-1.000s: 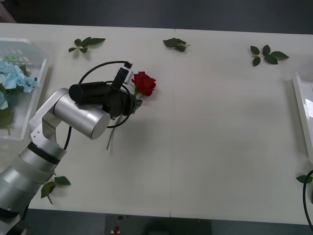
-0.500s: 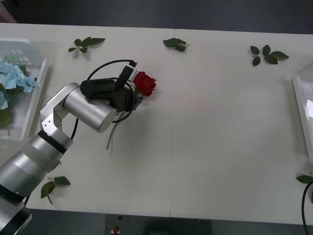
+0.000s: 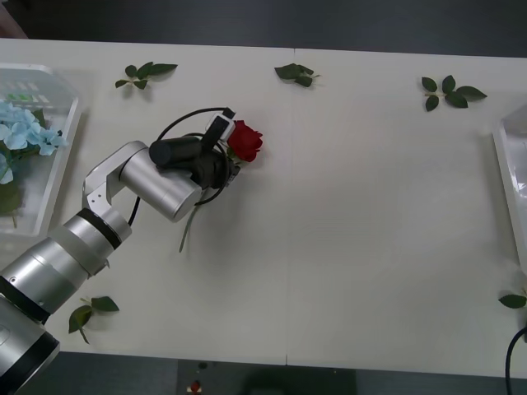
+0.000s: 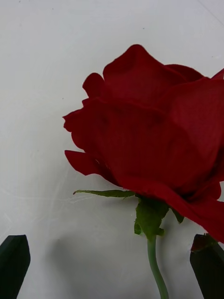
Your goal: Put the red flowers into the right box and the blue flowers into the left box
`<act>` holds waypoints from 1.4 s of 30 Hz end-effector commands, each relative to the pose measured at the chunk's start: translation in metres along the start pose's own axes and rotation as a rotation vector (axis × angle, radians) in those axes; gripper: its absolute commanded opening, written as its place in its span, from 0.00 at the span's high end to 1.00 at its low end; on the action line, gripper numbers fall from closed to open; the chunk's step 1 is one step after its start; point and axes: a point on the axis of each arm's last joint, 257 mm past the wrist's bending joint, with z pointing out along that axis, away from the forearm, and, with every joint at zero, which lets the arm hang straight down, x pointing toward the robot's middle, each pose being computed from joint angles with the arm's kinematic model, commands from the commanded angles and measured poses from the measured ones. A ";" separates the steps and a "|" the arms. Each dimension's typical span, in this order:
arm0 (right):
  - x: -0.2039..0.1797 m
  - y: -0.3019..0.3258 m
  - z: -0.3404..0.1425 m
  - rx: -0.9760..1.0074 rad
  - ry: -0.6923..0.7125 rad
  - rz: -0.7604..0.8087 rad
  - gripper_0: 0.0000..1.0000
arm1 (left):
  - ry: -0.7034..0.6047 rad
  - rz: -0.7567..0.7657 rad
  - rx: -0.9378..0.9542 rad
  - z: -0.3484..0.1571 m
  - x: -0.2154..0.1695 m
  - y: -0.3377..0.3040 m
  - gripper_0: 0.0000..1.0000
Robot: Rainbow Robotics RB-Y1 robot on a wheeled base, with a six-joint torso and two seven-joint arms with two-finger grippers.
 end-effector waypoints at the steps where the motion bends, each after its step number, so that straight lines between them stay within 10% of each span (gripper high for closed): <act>1: -0.022 -0.013 -0.006 0.032 -0.047 -0.032 0.91 | -0.055 -0.043 0.013 -0.002 -0.033 -0.006 0.00; 5: -0.021 -0.013 -0.006 0.033 -0.045 -0.037 0.20 | -0.048 -0.044 0.017 -0.001 -0.030 -0.009 0.00; 8: -0.021 -0.011 -0.005 0.033 -0.043 -0.052 0.00 | -0.046 -0.048 0.019 -0.001 -0.029 -0.010 0.00; 20: -0.038 0.018 -0.023 -0.025 -0.056 -0.116 0.00 | -0.022 -0.067 0.023 0.003 -0.018 -0.012 0.06; 27: -0.046 0.084 -0.070 -0.226 -0.021 -0.168 0.00 | -0.019 -0.104 0.039 0.003 -0.017 -0.017 1.00; 42: -0.025 0.173 -0.167 -0.581 0.041 -0.357 0.00 | -0.036 -0.182 0.092 -0.001 -0.030 -0.031 1.00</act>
